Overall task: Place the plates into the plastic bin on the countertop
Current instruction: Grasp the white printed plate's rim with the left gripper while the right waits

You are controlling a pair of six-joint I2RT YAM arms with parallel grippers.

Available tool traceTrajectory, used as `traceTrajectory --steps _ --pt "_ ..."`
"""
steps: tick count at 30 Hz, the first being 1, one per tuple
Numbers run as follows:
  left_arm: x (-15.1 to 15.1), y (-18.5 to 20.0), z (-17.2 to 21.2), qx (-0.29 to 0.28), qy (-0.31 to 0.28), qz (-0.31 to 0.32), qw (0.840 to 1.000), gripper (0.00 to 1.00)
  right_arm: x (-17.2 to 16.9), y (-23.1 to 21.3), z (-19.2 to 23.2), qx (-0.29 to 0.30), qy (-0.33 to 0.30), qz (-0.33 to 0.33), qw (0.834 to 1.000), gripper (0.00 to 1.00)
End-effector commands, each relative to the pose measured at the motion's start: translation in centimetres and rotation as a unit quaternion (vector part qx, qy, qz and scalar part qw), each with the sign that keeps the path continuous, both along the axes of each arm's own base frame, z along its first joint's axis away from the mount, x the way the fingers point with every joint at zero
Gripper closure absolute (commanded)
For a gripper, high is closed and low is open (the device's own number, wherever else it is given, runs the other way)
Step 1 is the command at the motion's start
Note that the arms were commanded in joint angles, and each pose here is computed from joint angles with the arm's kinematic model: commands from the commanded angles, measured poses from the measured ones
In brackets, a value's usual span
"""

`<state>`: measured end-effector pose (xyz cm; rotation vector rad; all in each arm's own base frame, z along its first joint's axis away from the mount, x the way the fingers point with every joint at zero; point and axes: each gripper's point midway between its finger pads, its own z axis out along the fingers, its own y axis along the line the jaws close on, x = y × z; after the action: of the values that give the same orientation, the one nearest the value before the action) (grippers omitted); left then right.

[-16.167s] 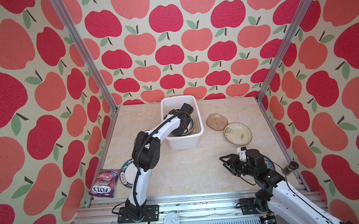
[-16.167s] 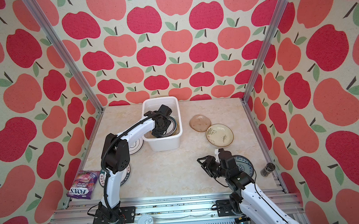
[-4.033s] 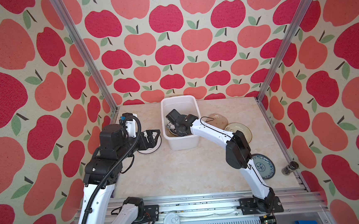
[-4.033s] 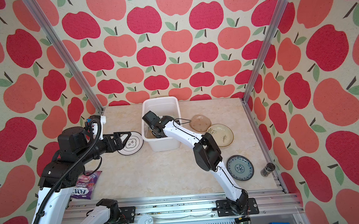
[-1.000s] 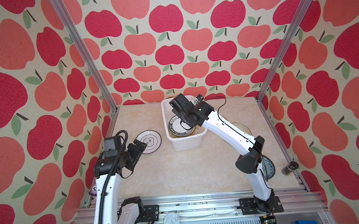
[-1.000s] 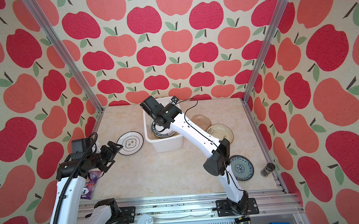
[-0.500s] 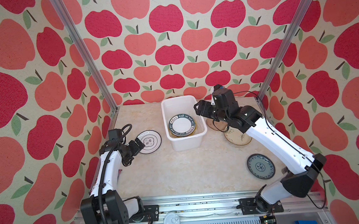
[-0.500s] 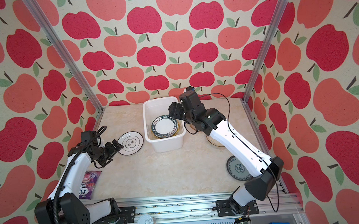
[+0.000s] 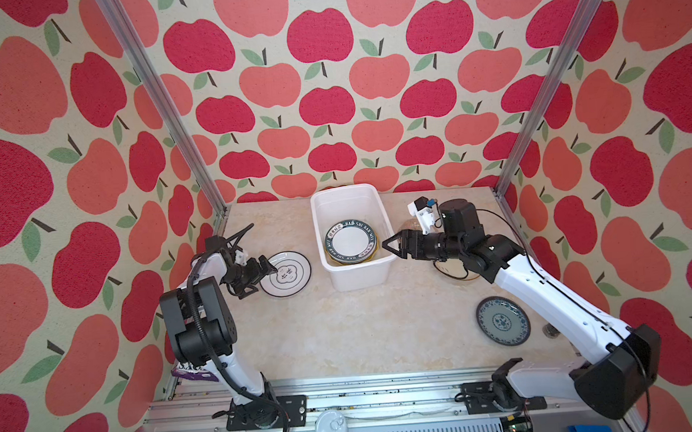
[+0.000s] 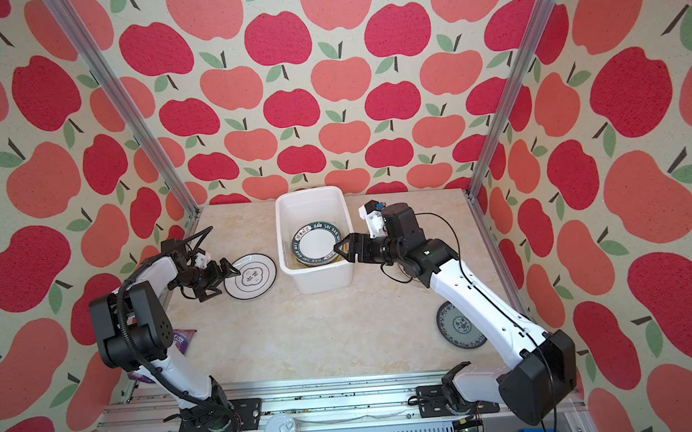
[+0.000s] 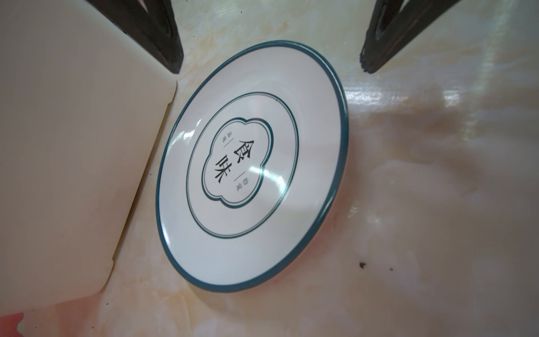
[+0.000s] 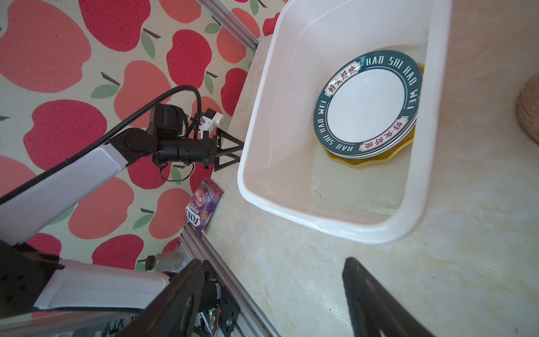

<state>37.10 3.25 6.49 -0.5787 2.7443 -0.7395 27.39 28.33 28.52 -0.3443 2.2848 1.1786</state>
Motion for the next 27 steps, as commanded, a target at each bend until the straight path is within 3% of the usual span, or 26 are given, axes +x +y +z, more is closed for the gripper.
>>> traceTrajectory --steps 1,13,23,27 --pt "0.9 0.6 -0.1 -0.013 -0.018 -0.023 0.999 0.04 -2.0 0.5 0.9 0.032 -0.025 0.081 0.996 0.21" --pt "2.6 1.0 -3.1 -0.039 -0.020 -0.040 0.998 0.16 0.7 2.2 -0.7 0.057 -0.012 0.083 0.995 0.20" --pt "3.0 0.2 -3.9 -0.077 -0.026 -0.063 0.995 0.47 2.6 3.2 -1.2 0.070 0.007 0.068 0.995 0.21" --pt "2.6 -0.3 -3.8 -0.091 -0.030 -0.073 0.993 0.54 3.1 3.5 -0.9 0.075 0.006 0.063 0.995 0.22"
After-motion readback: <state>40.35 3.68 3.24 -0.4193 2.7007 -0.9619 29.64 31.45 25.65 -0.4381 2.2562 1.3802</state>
